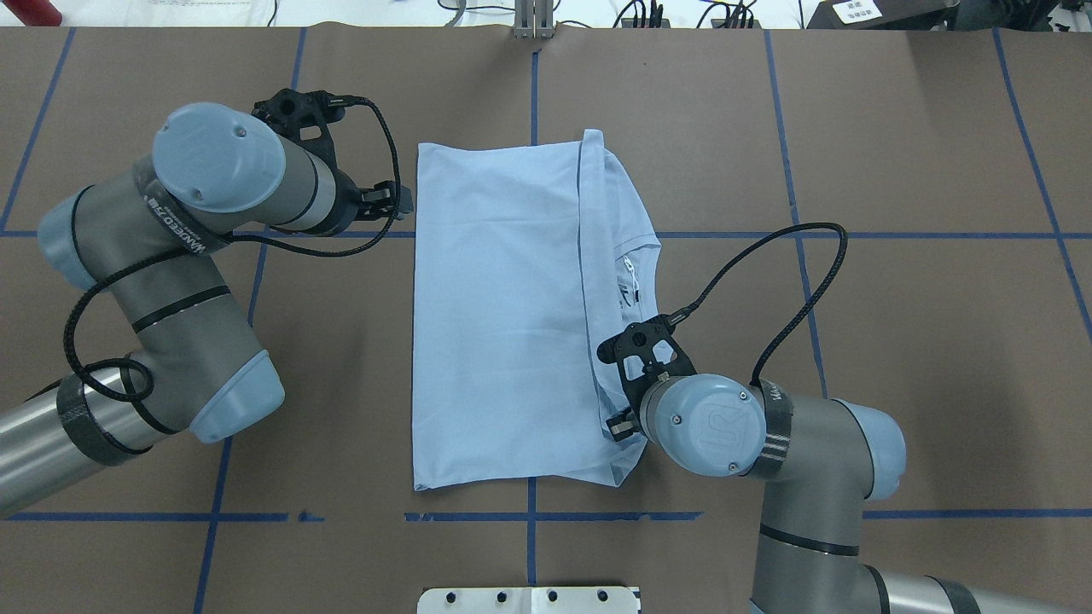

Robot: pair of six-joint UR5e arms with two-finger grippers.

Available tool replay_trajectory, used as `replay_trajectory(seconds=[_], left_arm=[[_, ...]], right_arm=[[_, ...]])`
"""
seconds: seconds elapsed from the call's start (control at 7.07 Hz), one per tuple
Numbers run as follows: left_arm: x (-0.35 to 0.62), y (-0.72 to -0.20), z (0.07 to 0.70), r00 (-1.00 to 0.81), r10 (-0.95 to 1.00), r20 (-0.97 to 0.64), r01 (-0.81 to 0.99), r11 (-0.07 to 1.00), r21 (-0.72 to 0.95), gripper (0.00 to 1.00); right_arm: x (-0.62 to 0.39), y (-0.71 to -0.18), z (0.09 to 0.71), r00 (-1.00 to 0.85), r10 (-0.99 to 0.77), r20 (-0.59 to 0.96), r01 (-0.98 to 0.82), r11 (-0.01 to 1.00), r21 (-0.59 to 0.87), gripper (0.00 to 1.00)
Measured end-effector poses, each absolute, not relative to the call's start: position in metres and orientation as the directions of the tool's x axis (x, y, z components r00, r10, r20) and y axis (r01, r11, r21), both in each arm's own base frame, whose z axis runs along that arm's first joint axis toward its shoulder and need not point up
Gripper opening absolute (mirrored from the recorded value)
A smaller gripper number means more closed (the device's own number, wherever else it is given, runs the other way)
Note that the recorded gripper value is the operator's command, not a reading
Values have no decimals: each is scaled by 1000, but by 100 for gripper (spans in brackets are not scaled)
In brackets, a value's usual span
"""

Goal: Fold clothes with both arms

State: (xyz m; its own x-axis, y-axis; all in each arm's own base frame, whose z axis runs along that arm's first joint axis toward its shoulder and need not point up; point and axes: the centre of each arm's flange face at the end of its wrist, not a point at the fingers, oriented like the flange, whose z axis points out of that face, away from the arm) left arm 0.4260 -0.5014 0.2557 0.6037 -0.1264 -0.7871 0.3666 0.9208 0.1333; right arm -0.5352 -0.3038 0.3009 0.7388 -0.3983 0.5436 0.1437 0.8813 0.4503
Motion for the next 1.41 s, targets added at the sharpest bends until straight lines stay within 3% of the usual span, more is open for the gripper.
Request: replay_trajectory(seconds=[0.28,0.42,0.57,0.99,1.41], left_arm=[[426,-501,257,607,-125,-785,364,922,135,100],[427,-501,259,609,-125,-783,363,922,135,100],[427,-501,260,610,-125,-782,363,922,136,100],[427,-502,261,612,-123,-781,361,922,138,100],[428,-502,261,609,-118,-784,360,922,141,100]], right_arm=[[-500,-291,325,741,-360,567,141,909,393,0],[-467,-276,339,738,-322,593,138,932,335,82],[-447,-267,351,743,-289,604,132,948,291,100],[-445,-265,348,739,-241,629,92,961,261,100],[-490,-316,290,705,-216,676,6,954,299,98]])
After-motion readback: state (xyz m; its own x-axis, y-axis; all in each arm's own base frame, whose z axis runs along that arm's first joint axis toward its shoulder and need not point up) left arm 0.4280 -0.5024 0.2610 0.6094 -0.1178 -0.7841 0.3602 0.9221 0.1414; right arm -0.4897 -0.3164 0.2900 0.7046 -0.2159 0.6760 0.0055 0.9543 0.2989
